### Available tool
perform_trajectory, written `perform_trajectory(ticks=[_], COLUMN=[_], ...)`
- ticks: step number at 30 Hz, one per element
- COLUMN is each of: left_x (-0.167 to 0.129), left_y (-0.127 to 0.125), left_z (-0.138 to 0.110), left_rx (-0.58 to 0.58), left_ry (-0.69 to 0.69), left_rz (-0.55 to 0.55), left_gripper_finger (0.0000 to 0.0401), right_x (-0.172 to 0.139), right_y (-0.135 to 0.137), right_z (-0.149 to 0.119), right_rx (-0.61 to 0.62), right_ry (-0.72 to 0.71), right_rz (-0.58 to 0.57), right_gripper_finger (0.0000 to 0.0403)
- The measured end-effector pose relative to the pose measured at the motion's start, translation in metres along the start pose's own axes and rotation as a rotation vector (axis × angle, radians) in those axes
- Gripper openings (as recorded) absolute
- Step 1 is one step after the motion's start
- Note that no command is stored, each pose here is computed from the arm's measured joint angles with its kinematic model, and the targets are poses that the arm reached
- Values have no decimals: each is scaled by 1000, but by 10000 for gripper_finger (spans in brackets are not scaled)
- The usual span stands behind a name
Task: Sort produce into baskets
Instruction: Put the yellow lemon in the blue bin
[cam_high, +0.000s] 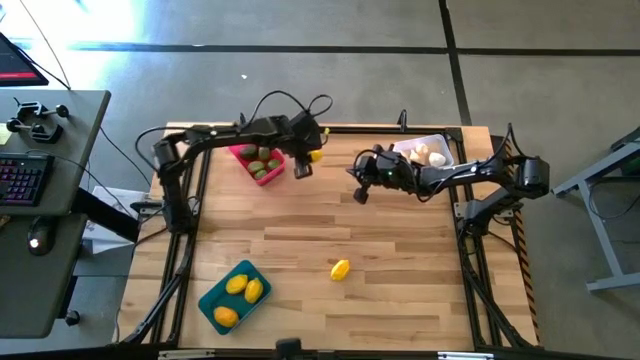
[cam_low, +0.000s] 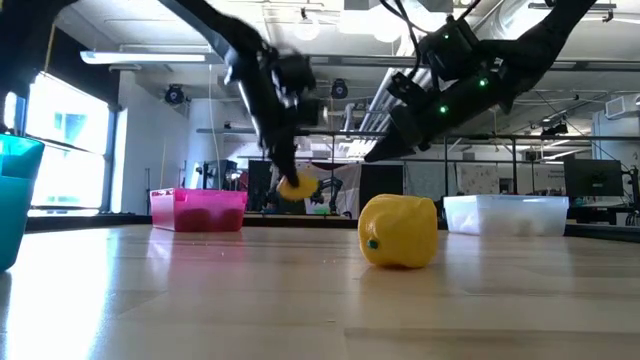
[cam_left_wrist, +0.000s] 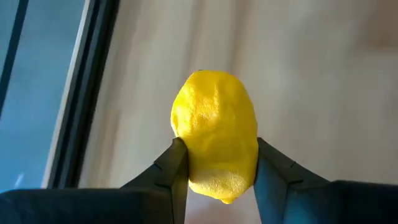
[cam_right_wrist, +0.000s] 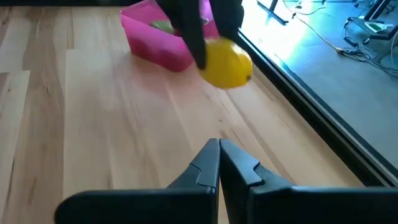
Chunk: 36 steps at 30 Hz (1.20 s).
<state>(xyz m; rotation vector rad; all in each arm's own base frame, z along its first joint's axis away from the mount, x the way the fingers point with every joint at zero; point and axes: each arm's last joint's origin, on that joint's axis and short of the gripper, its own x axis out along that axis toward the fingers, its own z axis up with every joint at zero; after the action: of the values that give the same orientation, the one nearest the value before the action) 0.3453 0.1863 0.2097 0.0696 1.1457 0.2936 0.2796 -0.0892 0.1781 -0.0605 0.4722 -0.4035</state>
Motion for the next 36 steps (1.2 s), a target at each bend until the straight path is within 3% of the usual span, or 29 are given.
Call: perform_trajectory(ticks=[8,15,24,32,36], left_x=[-47,-100,-169,-194,-195], left_y=[-46,-105,-170,-228,-253], left_z=[-11,-41,-86,-120,-141], left_rx=[42,185,197,196,126], left_ry=[-204,-217,-75,68,172], left_rz=[-118,-249,-418,-521,-598], left_gripper_finger=[110,109,109,109,108], right_x=[-7,-14,-15,-16,-17], right_y=[1,2,9,13,15], right_z=[-25,-43,-38,-37,-36], right_rx=[49,108,100,93,90], right_ry=[-61,-73,-121,-130,-130], right_rz=[3,4,25,39,47], right_gripper_finger=[0,0,0,0,0])
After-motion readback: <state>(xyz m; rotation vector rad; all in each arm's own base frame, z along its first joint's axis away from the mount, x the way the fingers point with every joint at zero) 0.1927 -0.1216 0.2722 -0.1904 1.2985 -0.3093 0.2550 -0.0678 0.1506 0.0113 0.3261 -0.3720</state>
